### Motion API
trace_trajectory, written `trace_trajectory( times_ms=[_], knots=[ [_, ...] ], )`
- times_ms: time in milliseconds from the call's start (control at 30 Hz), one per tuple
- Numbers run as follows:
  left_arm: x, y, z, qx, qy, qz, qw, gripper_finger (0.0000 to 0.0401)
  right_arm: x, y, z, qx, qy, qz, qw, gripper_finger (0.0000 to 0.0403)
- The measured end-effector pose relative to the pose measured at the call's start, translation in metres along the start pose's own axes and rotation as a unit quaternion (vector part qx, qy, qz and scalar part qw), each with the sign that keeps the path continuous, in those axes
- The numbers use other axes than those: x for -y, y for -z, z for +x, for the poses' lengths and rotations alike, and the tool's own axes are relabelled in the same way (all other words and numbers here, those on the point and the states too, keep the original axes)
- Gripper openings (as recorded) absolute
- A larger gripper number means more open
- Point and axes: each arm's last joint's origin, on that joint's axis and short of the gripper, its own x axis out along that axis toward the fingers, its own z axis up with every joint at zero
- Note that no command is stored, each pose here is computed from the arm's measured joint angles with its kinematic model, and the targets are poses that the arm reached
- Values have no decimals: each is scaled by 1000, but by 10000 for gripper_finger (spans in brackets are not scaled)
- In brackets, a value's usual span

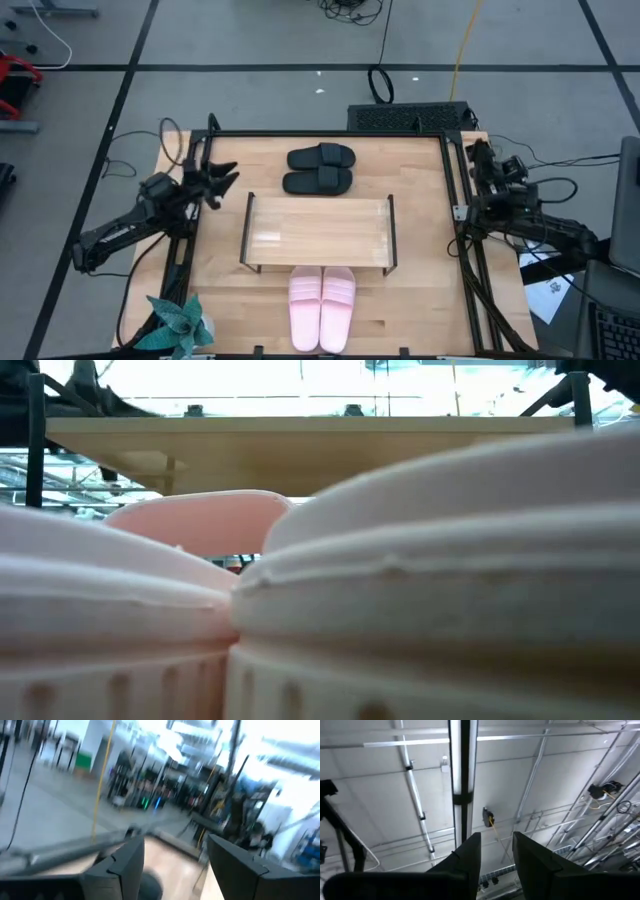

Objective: Pick and place slides into the shelf
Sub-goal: Put the top black slide on the shelf

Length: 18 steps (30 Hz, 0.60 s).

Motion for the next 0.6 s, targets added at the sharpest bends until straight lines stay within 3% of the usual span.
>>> trace_trajectory(
  times_ms=[167,267,333,433,533,600],
  knots=[
    [8,-17,-2,88,45,-28,995,212,-8,1,31,-39,-15,-37,998,105],
    [11,-24,-4,120,61,-34,990,212,-12,7,59,-115,-4,-76,990,105],
    [12,-27,-5,139,71,-32,987,212,-11,17,80,-198,26,-113,973,105],
    [14,-30,-6,158,74,-32,984,212,-8,33,110,-319,61,-170,930,105],
    [13,-32,-6,176,53,-30,983,212,-1,50,140,-379,88,-186,902,105],
    [11,-32,-6,182,29,-24,983,212,5,60,160,-396,100,-174,896,105]
  ],
)
